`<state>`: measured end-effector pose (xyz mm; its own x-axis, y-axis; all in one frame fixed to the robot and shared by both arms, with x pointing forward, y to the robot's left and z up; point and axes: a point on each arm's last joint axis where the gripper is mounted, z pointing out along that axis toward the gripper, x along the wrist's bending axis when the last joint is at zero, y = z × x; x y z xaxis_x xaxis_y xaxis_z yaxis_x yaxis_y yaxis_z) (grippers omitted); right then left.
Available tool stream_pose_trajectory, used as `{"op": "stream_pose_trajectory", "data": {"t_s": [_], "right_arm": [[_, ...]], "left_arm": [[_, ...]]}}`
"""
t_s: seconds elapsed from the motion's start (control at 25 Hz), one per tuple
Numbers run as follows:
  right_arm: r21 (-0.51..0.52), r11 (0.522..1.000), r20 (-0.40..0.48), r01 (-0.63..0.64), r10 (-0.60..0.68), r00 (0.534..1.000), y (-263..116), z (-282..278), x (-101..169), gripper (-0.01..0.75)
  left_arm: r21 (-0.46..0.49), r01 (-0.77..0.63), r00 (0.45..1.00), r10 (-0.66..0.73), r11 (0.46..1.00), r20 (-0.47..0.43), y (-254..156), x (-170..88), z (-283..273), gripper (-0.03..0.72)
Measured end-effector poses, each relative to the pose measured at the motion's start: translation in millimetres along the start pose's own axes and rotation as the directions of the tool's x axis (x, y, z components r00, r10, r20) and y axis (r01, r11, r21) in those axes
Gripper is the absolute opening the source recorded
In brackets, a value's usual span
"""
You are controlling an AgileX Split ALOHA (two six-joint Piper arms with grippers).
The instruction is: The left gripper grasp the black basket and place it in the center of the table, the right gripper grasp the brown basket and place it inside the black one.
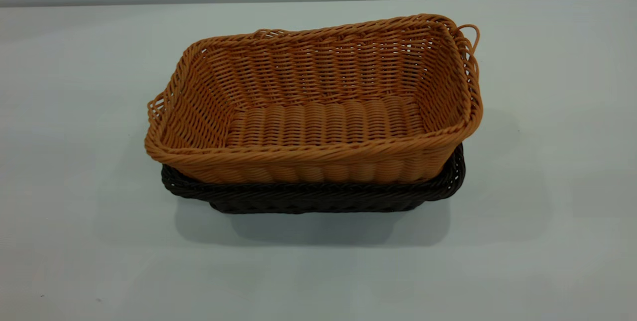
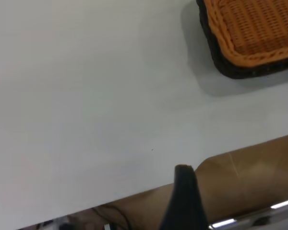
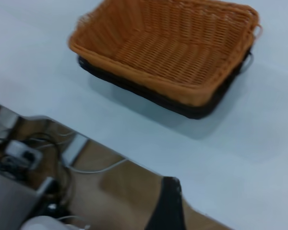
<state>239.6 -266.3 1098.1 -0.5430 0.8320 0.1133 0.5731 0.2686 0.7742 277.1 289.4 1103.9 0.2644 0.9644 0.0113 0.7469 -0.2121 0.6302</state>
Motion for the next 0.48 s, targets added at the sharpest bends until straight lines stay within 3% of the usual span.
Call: {"op": "stream_pose_trajectory", "data": {"t_s": [0.2,0.48], "right_arm": [[-0.002,1.0,0.06,0.022,-0.022,0.998,-30.2,11.4,-5.1,0.59],[-0.091,0.994,0.138,0.06,-0.048,0.989,-56.1,21.0,-10.3,0.59]], "left_arm": [[-0.082,-0.008,1.0,0.007,0.997,-0.009,-42.5,-4.5,2.5,0.522],[-0.179,-0.021,1.0,0.017,0.984,-0.021,-73.2,-7.6,6.2,0.522]]}}
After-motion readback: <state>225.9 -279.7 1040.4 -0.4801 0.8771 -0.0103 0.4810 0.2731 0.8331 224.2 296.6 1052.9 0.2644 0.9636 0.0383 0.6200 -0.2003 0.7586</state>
